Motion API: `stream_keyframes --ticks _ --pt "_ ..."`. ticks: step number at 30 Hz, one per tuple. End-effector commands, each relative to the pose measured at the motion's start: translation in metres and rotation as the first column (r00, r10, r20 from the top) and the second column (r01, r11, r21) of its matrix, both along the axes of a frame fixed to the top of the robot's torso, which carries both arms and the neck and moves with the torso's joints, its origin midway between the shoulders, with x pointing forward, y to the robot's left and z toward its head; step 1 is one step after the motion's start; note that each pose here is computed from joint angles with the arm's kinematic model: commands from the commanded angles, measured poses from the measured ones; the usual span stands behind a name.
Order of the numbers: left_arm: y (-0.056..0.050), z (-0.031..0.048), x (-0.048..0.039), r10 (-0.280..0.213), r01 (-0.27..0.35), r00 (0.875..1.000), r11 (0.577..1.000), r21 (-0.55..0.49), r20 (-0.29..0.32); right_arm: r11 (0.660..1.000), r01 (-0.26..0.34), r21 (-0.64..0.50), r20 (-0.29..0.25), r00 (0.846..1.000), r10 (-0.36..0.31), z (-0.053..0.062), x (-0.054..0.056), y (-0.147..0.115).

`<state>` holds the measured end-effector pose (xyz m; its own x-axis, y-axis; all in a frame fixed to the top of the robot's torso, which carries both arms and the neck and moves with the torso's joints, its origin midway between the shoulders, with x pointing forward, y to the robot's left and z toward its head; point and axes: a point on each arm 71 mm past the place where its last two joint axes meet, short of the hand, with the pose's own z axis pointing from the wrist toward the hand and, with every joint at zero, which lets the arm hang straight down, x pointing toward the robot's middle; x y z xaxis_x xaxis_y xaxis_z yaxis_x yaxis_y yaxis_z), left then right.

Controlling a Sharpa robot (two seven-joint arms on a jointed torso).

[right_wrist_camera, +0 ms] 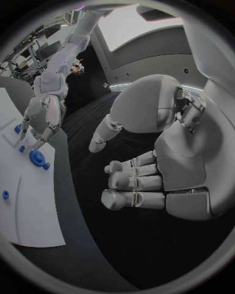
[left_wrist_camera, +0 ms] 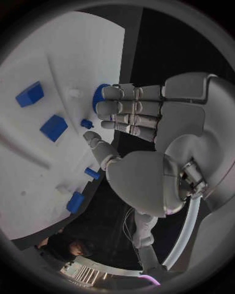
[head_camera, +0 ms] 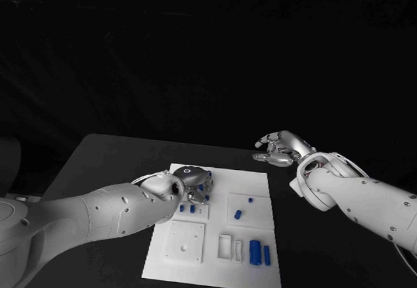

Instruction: Assemble the parts on the task board

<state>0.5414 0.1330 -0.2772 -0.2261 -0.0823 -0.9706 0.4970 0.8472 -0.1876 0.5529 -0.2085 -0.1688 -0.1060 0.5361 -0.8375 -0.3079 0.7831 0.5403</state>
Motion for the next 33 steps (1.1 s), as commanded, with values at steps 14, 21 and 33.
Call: stream_keyframes --ticks 14,21,33 --pt "-0.003 -0.0137 -0.0019 -0.018 0.019 0.999 1.0 0.023 -0.028 1.0 -0.019 -0.003 -0.002 1.0 0.019 0.0 -0.001 0.003" --pt "-0.003 -0.0155 -0.0012 -0.014 0.014 0.999 1.0 0.024 -0.031 1.0 -0.02 -0.003 -0.002 1.0 0.02 0.001 -0.002 0.003" --pt "-0.003 -0.0186 0.0012 -0.002 0.004 0.999 0.999 0.04 -0.05 1.0 -0.023 -0.002 -0.002 1.0 0.023 0.001 -0.002 0.005"
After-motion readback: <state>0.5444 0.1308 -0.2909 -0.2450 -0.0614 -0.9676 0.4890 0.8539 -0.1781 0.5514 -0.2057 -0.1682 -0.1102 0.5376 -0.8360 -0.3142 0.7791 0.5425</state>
